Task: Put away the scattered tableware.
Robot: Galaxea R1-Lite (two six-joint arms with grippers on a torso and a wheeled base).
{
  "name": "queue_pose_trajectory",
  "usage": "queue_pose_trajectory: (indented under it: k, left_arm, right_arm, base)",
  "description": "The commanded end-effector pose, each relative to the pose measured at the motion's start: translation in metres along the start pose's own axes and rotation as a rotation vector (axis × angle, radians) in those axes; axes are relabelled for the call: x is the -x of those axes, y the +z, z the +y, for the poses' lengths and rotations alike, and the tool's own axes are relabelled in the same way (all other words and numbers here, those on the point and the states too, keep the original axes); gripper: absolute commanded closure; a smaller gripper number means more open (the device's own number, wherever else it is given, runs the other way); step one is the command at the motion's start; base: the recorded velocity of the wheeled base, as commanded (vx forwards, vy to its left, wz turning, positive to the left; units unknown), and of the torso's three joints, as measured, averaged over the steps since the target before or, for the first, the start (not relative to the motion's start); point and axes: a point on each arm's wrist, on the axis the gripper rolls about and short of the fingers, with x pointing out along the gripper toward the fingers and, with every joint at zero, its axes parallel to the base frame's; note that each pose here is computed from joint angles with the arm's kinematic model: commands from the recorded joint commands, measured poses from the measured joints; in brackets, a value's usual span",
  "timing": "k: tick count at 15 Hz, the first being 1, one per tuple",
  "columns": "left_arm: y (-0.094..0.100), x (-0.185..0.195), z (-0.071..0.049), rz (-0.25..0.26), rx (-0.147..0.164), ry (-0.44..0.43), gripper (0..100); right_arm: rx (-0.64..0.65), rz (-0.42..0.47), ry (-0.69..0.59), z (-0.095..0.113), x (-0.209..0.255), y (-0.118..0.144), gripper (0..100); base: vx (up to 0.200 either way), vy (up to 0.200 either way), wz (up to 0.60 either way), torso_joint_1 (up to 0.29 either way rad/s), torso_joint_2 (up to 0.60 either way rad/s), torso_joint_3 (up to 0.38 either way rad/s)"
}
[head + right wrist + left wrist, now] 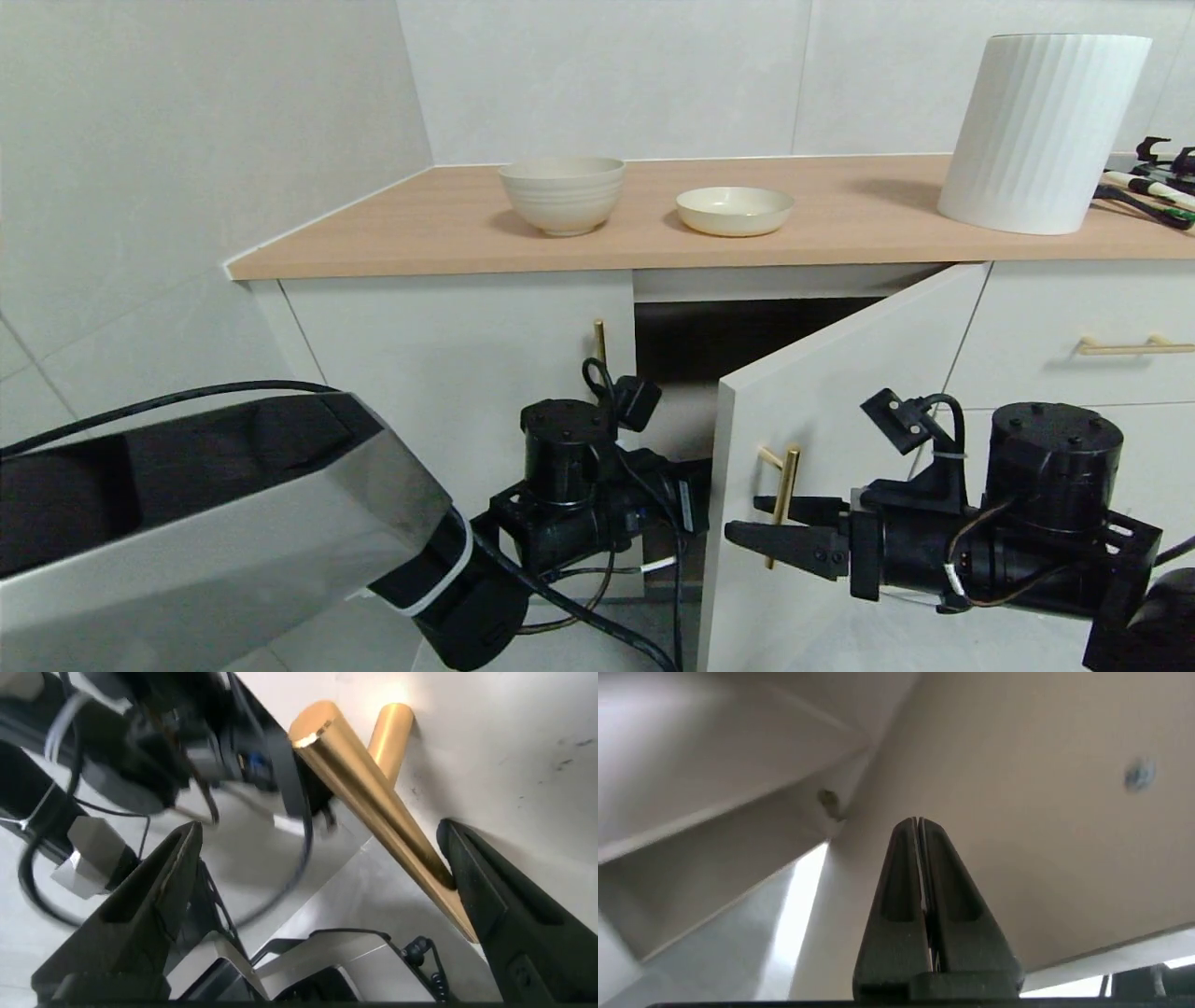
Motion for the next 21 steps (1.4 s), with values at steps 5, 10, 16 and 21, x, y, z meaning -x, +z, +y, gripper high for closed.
queue_pose_trajectory:
  k: [5, 10, 16, 21]
  left_arm:
    - [-0.010, -0.006, -0.002, 0.009, -0.003, -0.013, 100]
    - [-0.005, -0.002, -0.005, 0.000, -0.006, -0.017, 100]
    - [-0.007, -0.001, -0.009, 0.017, -0.004, -0.021, 100]
    - [-0.007, -0.008, -0.007, 0.022, -0.003, -0.025, 100]
  right_arm:
    - [0.064, -0.120, -0.139, 0.009, 0.024, -0.007, 0]
    - [0.086, -0.097, -0.120, 0.033, 0.057, -0.027, 0]
    - [0.098, -0.050, -0.088, 0.046, 0.067, -0.043, 0]
    - [0.097, -0.032, -0.075, 0.047, 0.067, -0.047, 0]
  base:
    - [0.000, 0.000, 0.00, 0.000, 0.00, 0.000]
    - [0.000, 0.000, 0.00, 0.000, 0.00, 0.000]
    - [-0.033, 0.000, 0.00, 0.000, 0.00, 0.000]
    - [-0.120, 0.000, 0.00, 0.001, 0.00, 0.001]
